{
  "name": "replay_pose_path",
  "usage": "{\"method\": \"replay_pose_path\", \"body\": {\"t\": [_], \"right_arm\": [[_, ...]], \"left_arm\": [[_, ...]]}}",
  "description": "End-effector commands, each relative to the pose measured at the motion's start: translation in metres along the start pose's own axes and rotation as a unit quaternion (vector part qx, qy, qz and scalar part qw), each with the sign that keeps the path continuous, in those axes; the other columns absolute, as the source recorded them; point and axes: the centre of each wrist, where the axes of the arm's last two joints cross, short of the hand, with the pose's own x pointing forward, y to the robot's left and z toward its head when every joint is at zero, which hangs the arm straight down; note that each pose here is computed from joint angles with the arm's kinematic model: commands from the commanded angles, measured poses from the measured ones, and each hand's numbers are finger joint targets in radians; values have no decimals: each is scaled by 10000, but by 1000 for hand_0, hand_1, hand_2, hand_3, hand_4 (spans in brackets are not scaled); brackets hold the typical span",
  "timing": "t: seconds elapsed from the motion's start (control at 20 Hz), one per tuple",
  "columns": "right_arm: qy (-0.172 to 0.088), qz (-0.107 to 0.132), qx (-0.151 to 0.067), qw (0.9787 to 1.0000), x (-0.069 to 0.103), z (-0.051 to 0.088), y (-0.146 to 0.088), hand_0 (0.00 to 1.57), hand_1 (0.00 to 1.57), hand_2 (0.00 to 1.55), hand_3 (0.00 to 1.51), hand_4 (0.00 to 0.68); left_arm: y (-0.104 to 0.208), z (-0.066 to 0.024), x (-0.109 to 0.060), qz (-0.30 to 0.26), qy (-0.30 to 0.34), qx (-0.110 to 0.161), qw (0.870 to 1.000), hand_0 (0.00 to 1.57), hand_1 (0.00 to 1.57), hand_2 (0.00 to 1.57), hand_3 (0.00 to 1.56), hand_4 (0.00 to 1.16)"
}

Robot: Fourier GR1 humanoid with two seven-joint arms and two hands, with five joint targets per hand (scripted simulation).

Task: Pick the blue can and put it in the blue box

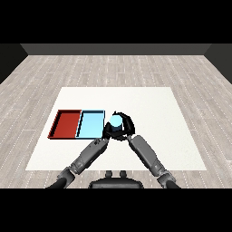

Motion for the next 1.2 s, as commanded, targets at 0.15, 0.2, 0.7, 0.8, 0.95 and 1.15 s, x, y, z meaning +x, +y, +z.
{"method": "replay_pose_path", "body": {"t": [0.15,0.2,0.7,0.8,0.95,1.15], "right_arm": [[-4,-38,18,10000,63,-171,23,1465,1465,1466,1372,529],[25,71,75,9999,129,-146,61,1468,1468,1468,1374,528],[-126,-2,229,9997,61,129,266,1444,1444,1443,1358,504],[-13,-28,271,9996,58,-3,247,1448,1448,1456,1365,511],[-45,-63,235,9997,149,3,323,1424,1424,1459,1375,513],[-37,-81,239,9997,246,-141,203,1417,1417,1455,1370,527]], "left_arm": [[-164,-20,-21,-24,-38,-2,10000,0,0,0,0,0],[-140,-50,53,-12,-43,-75,10000,0,0,0,0,0],[-69,5,-65,-493,123,287,9983,0,0,0,0,465],[-73,-86,-40,-67,146,379,9992,0,0,387,0,775],[-99,-119,59,-399,225,699,9965,1571,1571,1571,1486,1149],[-200,-120,151,-478,283,690,9961,1571,1571,1555,1458,1129]]}}
